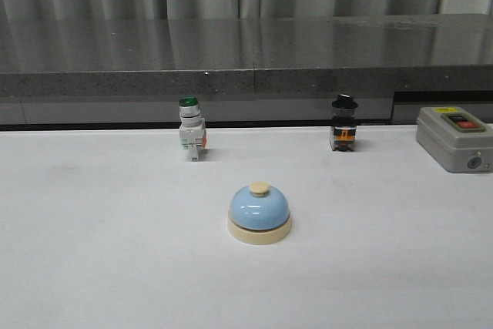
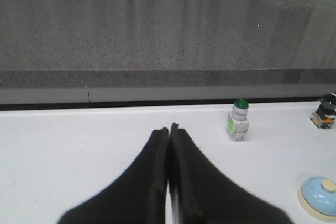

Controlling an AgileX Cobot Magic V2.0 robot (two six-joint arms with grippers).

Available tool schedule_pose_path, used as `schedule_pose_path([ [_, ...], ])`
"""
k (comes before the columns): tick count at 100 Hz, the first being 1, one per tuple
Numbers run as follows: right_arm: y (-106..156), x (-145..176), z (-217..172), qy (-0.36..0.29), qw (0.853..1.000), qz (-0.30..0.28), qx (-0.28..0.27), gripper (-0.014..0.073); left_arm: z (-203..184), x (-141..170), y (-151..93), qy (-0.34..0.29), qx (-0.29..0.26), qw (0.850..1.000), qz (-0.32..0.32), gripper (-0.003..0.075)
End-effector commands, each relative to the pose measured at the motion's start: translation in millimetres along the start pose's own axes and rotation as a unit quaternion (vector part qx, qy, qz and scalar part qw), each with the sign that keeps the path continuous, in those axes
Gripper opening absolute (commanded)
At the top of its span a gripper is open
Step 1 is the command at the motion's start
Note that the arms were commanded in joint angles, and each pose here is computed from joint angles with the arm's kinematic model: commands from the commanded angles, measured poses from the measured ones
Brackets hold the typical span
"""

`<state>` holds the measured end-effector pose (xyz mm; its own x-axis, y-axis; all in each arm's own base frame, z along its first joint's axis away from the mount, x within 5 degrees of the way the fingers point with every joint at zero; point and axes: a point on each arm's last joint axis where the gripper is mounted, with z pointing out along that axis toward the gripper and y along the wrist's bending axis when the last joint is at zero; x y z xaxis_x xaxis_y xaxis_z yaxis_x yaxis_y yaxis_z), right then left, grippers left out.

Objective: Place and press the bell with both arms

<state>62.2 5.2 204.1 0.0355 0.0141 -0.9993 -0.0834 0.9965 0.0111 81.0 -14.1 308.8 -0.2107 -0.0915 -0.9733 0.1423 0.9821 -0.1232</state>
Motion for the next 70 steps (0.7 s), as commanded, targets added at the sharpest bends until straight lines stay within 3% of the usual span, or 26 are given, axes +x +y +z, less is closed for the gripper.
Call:
schedule_pose_path([
  [1,0,-12,0,-0.043,0.999,-0.005,0.002,-0.0060,1,-13,1,-0.080,-0.005,0.997,0.005,-0.0020],
  [30,0,-12,0,-0.043,0.999,-0.005,0.002,-0.0060,-1,31,8,-0.104,-0.018,0.993,0.054,-0.0020],
  [70,0,-12,0,-0.043,0.999,-0.005,0.002,-0.0060,-7,101,19,-0.138,-0.042,0.989,0.046,-0.0020],
])
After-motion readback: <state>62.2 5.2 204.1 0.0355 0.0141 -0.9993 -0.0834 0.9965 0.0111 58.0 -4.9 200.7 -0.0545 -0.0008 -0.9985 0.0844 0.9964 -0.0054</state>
